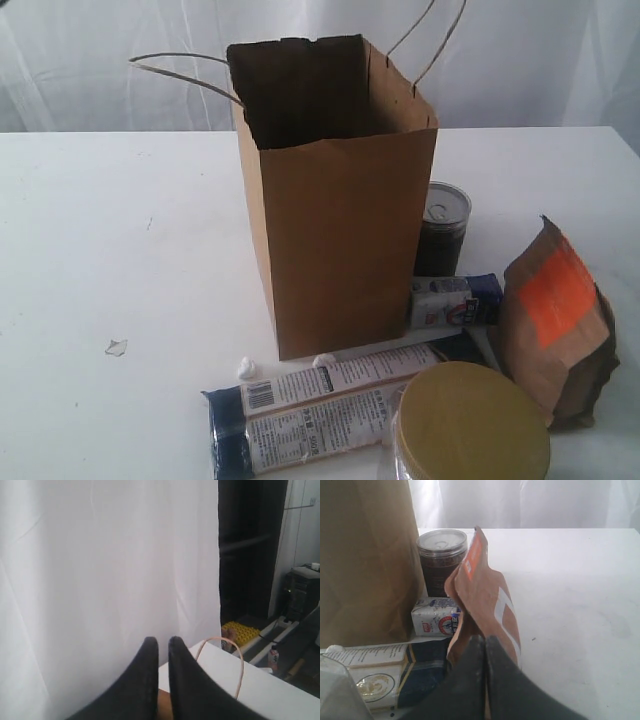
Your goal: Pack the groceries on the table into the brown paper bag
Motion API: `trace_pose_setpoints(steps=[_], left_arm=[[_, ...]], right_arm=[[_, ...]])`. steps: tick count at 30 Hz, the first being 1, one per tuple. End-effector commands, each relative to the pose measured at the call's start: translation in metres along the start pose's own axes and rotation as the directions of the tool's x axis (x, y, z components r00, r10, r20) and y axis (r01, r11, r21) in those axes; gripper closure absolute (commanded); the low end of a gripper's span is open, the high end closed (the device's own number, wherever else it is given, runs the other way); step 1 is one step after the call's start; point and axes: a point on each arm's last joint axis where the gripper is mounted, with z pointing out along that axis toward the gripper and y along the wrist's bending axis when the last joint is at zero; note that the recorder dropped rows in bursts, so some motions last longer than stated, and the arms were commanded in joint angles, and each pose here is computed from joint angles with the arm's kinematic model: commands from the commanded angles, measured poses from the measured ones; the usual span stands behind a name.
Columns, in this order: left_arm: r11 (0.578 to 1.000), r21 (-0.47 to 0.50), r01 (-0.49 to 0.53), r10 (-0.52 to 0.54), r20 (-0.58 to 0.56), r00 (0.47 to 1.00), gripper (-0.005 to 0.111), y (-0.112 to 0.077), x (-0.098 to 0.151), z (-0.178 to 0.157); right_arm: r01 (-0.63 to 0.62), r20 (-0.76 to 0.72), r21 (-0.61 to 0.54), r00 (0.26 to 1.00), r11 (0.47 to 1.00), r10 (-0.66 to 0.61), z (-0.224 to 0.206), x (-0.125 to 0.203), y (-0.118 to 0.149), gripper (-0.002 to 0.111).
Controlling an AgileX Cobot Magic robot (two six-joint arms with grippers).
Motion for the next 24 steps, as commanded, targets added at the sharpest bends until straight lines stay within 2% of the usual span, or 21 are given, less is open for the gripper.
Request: trace_pose_setpoints(steps=[1, 6, 11, 18, 24], left_arm=[[0.998, -0.057, -0.016, 0.019, 0.043, 0.999, 0.093, -0.002, -0.011, -0.027], [0.992, -0.125, -0.026, 0.035, 0.067, 0.997, 0.093, -0.002, -0.011, -0.054], [0.977, -0.213, -0.032, 0.045, 0.057, 0.997, 0.093, 0.0, 0.003, -0.081], [0.93, -0.367, -0.026, 0.038, 0.027, 0.999, 0.093, 0.005, 0.038, -0.123], [0.93, -0.366, -0.033, 0.004, -0.08, 0.997, 0.093, 0.004, 0.081, -0.128]], right_arm=[[-0.003, 0.007, 0.005, 1.0, 1.0, 0.003, 0.0, 0.001, 0.0, 0.108], [-0.003, 0.007, 0.005, 1.0, 1.0, 0.003, 0.0, 0.001, 0.0, 0.108], [-0.003, 0.007, 0.005, 1.0, 1.0, 0.003, 0.0, 0.001, 0.0, 0.108], [-0.003, 0.007, 0.005, 1.0, 1.0, 0.003, 0.0, 0.001, 0.0, 0.108], [-0.003, 0.007, 0.005, 1.0, 1.0, 0.003, 0.0, 0.001, 0.0, 0.108]])
